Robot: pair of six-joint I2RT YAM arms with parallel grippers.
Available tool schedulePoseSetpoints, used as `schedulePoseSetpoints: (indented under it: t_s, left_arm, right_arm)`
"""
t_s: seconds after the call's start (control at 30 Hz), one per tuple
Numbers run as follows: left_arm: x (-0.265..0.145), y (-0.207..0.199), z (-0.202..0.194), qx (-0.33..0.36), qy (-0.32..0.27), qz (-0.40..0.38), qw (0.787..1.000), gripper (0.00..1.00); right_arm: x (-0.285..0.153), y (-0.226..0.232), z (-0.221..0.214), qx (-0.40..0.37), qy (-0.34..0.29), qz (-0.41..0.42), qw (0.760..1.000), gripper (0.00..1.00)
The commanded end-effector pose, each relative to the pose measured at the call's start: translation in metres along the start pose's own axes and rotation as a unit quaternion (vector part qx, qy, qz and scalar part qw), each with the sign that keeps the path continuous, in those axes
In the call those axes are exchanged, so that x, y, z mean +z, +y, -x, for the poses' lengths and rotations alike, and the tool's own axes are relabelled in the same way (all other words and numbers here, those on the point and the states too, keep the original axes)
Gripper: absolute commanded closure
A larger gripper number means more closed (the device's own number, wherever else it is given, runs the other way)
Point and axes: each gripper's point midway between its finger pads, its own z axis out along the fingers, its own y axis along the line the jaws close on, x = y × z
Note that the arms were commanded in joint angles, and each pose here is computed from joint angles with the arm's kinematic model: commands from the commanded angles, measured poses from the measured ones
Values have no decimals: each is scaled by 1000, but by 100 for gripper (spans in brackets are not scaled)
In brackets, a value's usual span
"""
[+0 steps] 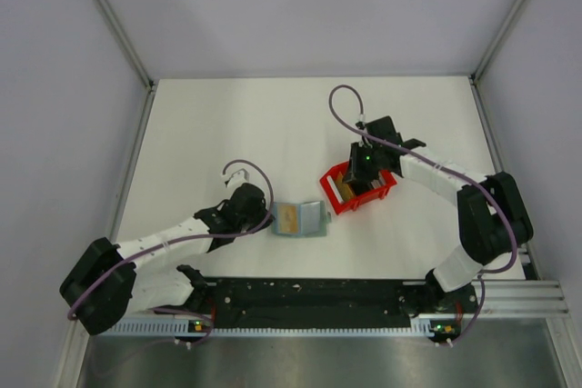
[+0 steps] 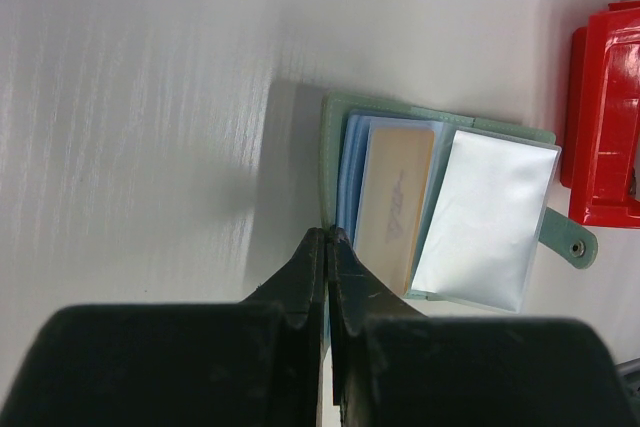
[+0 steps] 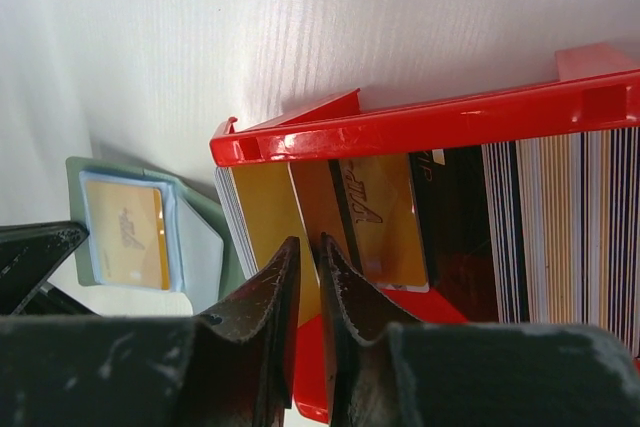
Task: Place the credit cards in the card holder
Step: Pick up the credit card from the storage box.
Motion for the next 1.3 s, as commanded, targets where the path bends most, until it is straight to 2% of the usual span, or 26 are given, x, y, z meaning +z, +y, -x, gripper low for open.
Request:
schedulePoseSetpoints:
  t_s: [0.0,0.33,0.5,0.7,0.8,1.13,1.27]
  left_arm:
    - [-1,-16,11,-2,-15,-21,1000,100]
    - [-1,-16,11,-3,-12,-21,1000,100]
    - [-1,-16,11,-4,-12,-21,1000,100]
    - [-1,-16,11,-4,-11,-19,1000,100]
    - [-1,-16,10,-3,-9,-19,1000,100]
    - [-2,-16,10,0,-9,-19,1000,100]
    - [-2,-16,9,0,-7,-20,1000,100]
  right_arm:
    - [1,-3,7,-8,-7,-3,1000,86]
    - [10,-14,-2,-10,9,-20,1000,83]
    - [11,-12,0,-19,9,-15,1000,88]
    - [13,-12,-4,-20,20,-11,1000,100]
    - [12,-14,-4,-26,24,-21,999,100]
    - [-33,-2,30,-38,-65,-39,996,100]
    - [-41,9,30,-36,-72,-23,996,100]
